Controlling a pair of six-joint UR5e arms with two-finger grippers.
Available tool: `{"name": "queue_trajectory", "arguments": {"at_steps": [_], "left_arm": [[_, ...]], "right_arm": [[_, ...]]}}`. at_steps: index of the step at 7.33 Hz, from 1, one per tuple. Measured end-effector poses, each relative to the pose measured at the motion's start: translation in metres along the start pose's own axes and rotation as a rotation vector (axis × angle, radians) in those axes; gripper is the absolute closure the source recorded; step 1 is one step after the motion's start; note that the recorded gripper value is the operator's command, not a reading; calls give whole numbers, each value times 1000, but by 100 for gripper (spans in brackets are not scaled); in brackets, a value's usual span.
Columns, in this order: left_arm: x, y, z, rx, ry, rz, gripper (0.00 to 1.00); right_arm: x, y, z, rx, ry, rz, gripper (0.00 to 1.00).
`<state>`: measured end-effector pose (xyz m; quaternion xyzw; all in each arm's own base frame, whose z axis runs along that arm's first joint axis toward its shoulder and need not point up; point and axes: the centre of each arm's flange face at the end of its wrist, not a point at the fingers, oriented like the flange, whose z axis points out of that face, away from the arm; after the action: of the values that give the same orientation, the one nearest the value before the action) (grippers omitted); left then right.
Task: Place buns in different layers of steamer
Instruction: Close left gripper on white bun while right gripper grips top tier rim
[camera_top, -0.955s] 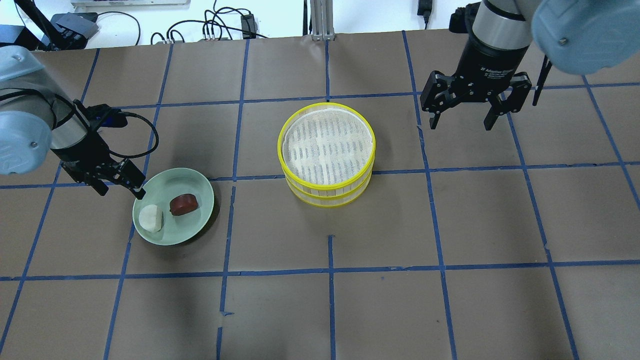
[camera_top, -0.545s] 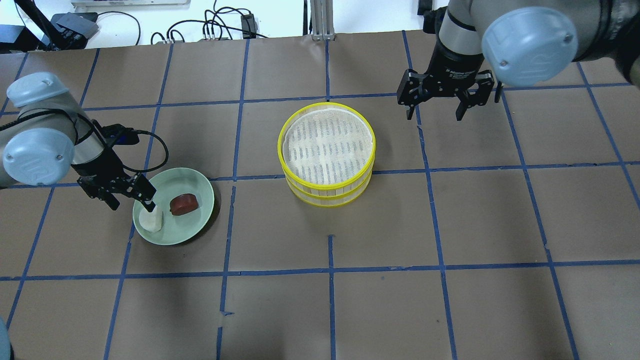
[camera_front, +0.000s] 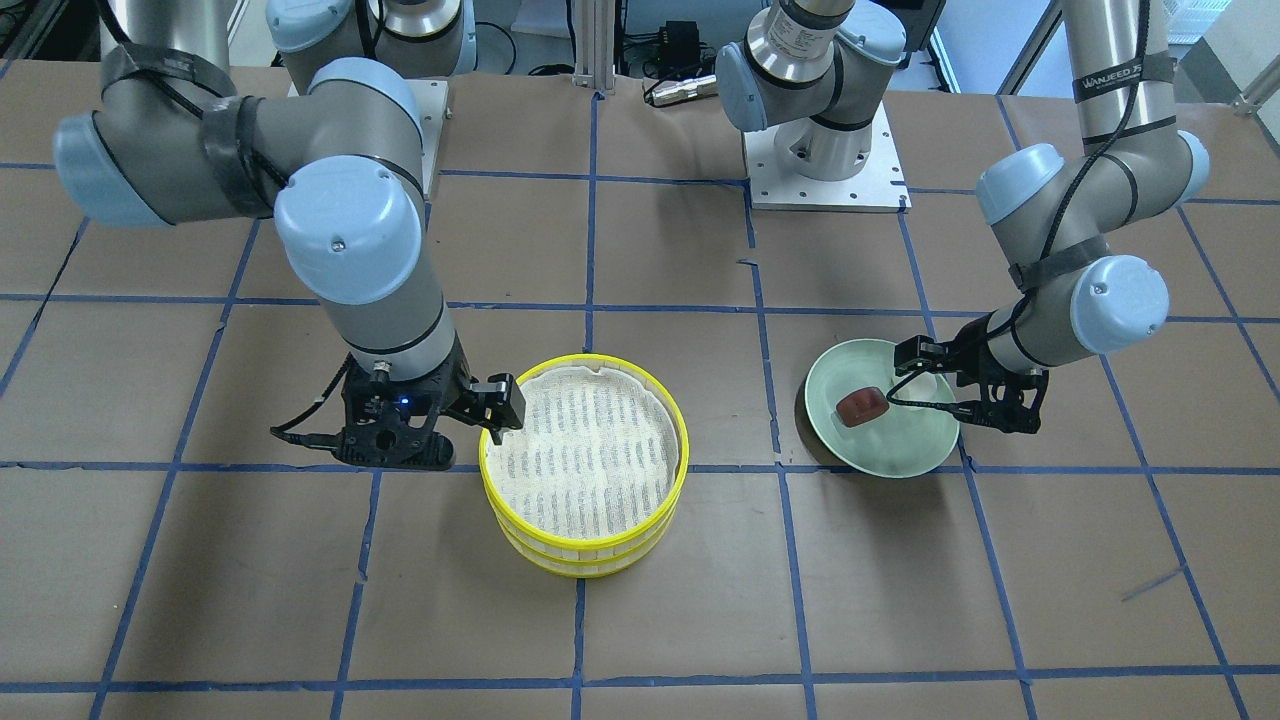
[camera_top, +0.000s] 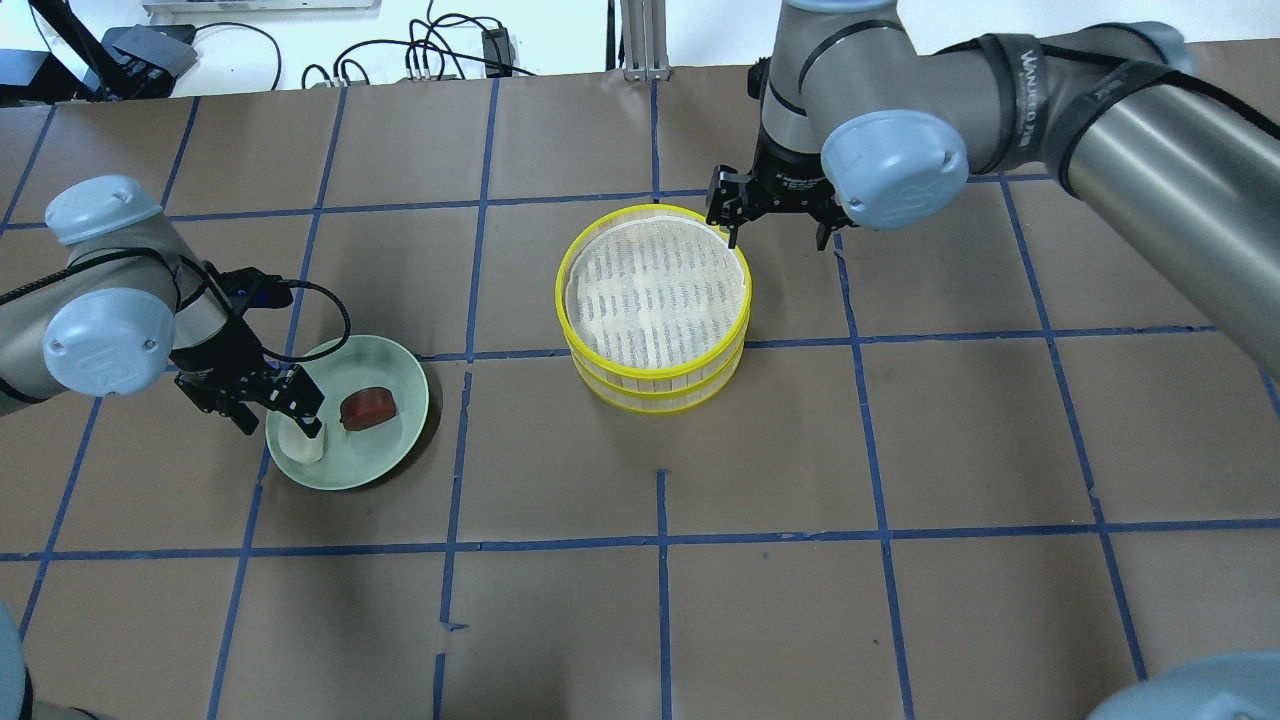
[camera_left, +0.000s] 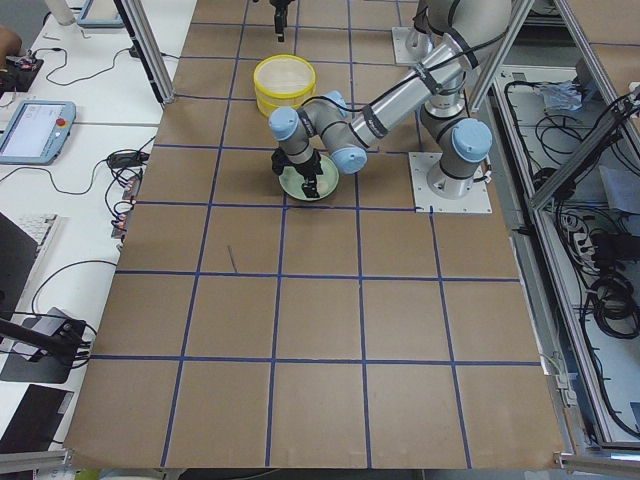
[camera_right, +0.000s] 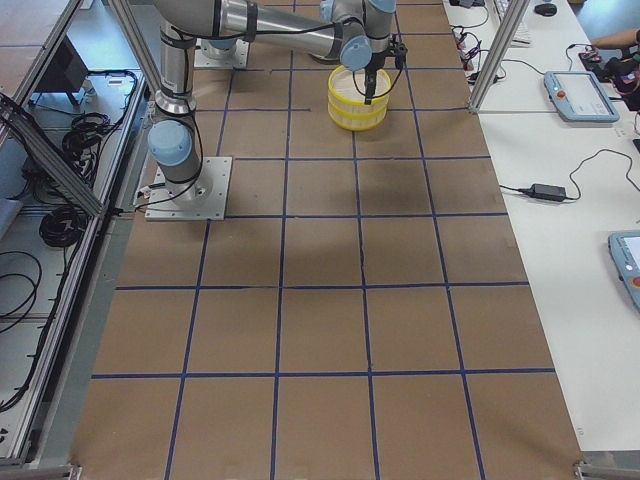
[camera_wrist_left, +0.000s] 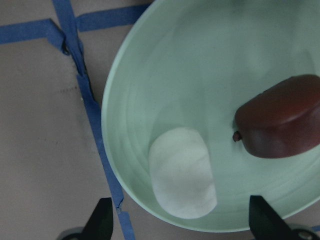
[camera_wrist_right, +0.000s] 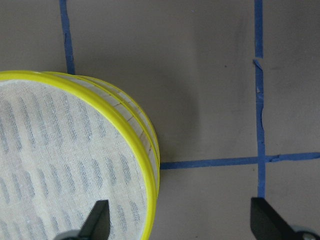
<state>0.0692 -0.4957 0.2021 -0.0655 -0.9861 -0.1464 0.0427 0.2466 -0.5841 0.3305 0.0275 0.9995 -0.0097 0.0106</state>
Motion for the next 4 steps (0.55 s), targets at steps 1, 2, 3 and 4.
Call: {"name": "queue_trajectory", "arguments": {"at_steps": [1, 2, 3, 4], "left_arm": [[0, 0, 0, 2, 0, 0, 23], [0, -1, 1, 1, 1, 0, 29], [0, -1, 3, 0, 4, 0, 37], [0, -2, 3, -1, 6, 0, 42]], "right_arm": [[-8, 0, 15, 12, -1, -6, 1], [-11, 0, 27, 12, 0, -8, 5], [-12, 0, 37, 10, 1, -9, 15], [-12, -1, 46, 13, 1, -9, 42]]}}
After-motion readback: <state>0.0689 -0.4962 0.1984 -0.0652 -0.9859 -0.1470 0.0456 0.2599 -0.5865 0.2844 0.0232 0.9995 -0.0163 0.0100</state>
